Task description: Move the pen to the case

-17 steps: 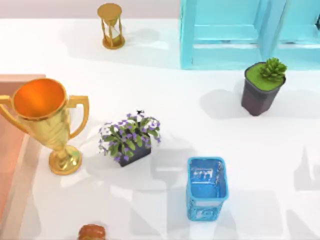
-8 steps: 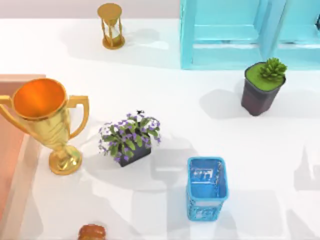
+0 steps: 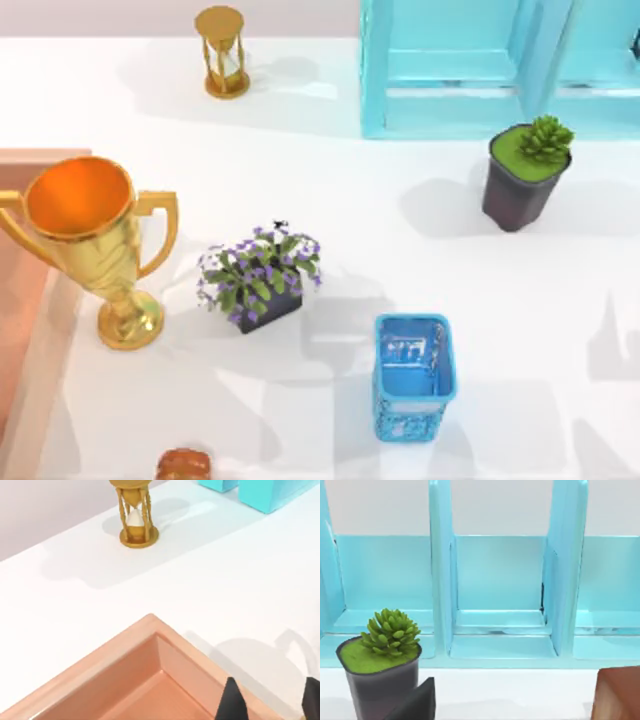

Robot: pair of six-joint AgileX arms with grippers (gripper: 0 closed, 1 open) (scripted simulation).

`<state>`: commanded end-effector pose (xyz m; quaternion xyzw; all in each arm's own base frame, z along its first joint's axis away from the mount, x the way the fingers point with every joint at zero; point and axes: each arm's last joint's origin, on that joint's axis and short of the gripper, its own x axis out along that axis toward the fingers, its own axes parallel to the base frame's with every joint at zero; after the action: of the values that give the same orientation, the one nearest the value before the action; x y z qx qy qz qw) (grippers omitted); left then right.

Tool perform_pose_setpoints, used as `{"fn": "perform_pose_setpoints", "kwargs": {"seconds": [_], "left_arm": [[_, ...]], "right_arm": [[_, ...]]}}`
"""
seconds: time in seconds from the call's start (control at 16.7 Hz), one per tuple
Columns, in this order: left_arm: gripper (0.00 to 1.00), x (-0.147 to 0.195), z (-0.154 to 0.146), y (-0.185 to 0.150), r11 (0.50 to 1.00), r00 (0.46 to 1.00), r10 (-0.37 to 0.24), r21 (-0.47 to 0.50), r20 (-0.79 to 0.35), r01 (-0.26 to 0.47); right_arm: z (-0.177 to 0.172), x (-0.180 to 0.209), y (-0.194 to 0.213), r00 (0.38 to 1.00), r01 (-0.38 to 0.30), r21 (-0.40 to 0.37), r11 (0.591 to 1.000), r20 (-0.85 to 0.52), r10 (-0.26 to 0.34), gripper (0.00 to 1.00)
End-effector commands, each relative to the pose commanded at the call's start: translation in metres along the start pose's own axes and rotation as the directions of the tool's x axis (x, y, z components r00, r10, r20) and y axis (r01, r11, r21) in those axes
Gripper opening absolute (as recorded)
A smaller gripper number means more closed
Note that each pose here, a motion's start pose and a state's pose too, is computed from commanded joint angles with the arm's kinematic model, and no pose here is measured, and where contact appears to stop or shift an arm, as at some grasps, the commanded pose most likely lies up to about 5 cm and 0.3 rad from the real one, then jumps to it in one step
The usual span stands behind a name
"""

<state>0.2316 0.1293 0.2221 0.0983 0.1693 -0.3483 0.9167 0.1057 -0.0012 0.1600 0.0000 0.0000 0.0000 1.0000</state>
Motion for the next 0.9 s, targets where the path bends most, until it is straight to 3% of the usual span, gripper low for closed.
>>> {"fn": "perform_pose_setpoints", "kwargs": {"seconds": [0.42,0.9], "left_arm": [[0.0,0.0136,-0.0025,-0.0023,0.999,1.0,-0.032,-0.008,0.001,0.032],[0.6,0.0136,-0.0025,-0.0023,0.999,1.0,-0.032,-0.008,0.001,0.032]], "right_arm": [[0.0,0.0,0.0,1.0,0.0,0.0,1.0,0.0,0.0,1.0],[0.0,0.0,0.0,1.0,0.0,0.0,1.0,0.0,0.0,1.0]]}}
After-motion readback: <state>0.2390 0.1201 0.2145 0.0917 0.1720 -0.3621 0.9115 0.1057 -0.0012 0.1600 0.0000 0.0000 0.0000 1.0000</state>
